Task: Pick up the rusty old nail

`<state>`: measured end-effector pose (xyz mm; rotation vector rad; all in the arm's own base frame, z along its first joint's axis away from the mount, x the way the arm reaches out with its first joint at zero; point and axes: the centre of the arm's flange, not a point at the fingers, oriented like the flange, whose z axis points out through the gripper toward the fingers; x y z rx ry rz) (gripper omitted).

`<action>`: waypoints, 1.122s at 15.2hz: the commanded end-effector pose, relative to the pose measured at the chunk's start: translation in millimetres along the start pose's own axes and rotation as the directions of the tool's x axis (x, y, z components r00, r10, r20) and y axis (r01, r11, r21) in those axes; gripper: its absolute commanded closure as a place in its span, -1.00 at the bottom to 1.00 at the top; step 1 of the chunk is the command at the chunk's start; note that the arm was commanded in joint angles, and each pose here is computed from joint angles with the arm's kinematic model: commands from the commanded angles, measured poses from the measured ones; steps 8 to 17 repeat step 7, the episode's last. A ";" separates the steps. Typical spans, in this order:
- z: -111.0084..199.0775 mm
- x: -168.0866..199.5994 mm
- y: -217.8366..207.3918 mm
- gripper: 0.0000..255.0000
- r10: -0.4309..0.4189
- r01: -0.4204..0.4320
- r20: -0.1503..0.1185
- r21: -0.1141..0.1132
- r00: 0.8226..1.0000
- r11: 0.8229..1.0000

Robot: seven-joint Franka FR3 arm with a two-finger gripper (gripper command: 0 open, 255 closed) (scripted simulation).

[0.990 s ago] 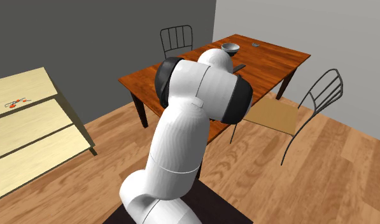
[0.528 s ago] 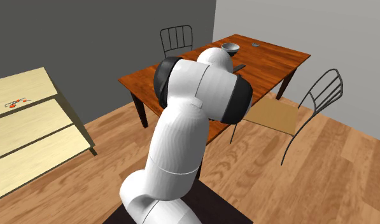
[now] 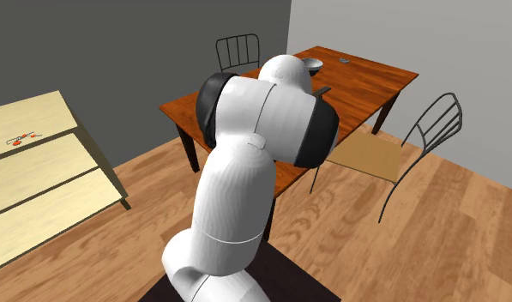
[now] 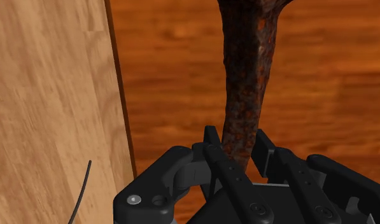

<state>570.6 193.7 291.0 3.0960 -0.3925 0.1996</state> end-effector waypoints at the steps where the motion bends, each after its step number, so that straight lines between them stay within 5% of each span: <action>1: -11.0 0.8 0.3 1.00 0.000 0.000 0.000 0.000 1.000 1.000; 5: -31.9 3.5 0.2 1.00 0.000 0.000 0.000 0.000 1.000 1.000; 17: -32.7 3.6 0.2 1.00 0.000 0.000 0.000 0.000 1.000 1.000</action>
